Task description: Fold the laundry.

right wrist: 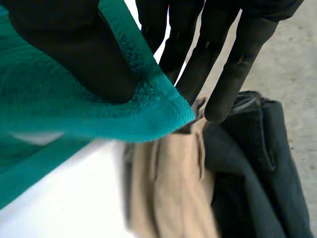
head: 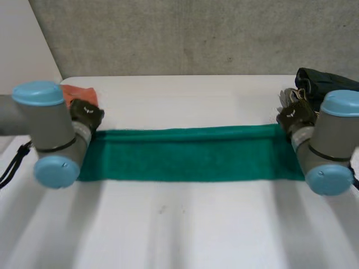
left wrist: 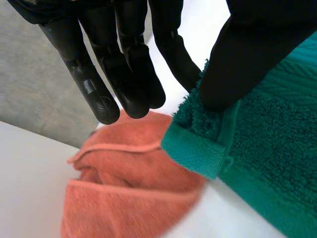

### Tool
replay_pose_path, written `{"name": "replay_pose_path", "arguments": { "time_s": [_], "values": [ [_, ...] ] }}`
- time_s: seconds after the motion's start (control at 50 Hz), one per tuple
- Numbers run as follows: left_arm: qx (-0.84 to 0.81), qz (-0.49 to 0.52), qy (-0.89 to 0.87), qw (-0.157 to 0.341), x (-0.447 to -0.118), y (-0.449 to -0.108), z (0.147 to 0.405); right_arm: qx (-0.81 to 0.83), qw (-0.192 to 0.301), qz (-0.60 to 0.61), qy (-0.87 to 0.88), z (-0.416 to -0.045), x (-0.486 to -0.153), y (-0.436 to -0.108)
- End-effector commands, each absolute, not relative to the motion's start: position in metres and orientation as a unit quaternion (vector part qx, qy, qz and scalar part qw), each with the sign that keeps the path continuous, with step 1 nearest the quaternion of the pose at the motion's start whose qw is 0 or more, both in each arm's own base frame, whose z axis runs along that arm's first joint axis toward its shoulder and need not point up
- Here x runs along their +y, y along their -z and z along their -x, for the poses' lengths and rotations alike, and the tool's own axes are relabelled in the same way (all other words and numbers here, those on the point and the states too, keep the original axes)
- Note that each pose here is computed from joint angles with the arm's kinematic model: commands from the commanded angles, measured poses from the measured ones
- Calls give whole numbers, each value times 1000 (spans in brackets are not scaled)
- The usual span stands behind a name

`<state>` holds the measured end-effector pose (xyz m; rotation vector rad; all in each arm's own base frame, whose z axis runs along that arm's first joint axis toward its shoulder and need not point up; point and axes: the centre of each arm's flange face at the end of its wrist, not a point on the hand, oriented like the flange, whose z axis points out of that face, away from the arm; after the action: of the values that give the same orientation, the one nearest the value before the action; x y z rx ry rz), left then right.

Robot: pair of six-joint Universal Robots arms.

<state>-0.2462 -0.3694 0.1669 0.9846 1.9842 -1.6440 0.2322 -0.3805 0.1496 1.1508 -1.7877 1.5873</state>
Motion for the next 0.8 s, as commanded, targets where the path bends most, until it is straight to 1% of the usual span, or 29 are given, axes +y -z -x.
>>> {"name": "replay_pose_path", "arguments": {
  "time_s": [0.02, 0.1, 0.16, 0.22, 0.24, 0.3, 0.32, 0.38, 0.4, 0.44, 0.46, 0.48, 0.52, 0.54, 0.62, 0.68, 0.8],
  "values": [
    [689, -333, 611, 203, -407, -159, 260, -631, 259, -407, -607, -245, -419, -133],
    [681, -337, 620, 198, -407, -156, 273, -619, 258, -403, -623, -256, -428, -126],
    [679, -343, 620, 191, -401, -155, 281, -607, 259, -389, -643, -261, -431, -132],
    [681, -347, 617, 186, -394, -156, 284, -606, 249, -376, -655, -264, -426, -143],
    [682, -348, 616, 186, -391, -157, 284, -609, 243, -374, -656, -264, -422, -147],
    [683, -345, 617, 186, -379, -175, 277, -623, 220, -357, -660, -255, -407, -166],
    [683, -345, 617, 185, -374, -179, 275, -629, 205, -350, -664, -251, -398, -178],
    [687, -346, 614, 180, -355, -190, 267, -641, 174, -350, -661, -247, -379, -193],
    [688, -345, 613, 177, -348, -194, 265, -652, 150, -355, -653, -244, -364, -200],
    [695, -339, 611, 168, -333, -199, 258, -668, 127, -359, -639, -238, -353, -202],
    [697, -336, 612, 162, -327, -200, 256, -679, 117, -359, -630, -233, -349, -202],
    [702, -331, 612, 151, -318, -201, 253, -704, 103, -354, -607, -218, -344, -198],
    [705, -326, 614, 139, -310, -201, 251, -727, 90, -349, -584, -205, -341, -192],
    [707, -321, 618, 123, -302, -200, 251, -749, 77, -346, -560, -195, -336, -184],
    [702, -315, 633, 85, -292, -197, 250, -777, 49, -346, -524, -183, -327, -167],
    [694, -315, 644, 68, -292, -193, 252, -775, 40, -346, -527, -180, -327, -160],
    [695, -314, 643, 68, -294, -189, 250, -769, 49, -341, -538, -176, -337, -144]
  ]
}}
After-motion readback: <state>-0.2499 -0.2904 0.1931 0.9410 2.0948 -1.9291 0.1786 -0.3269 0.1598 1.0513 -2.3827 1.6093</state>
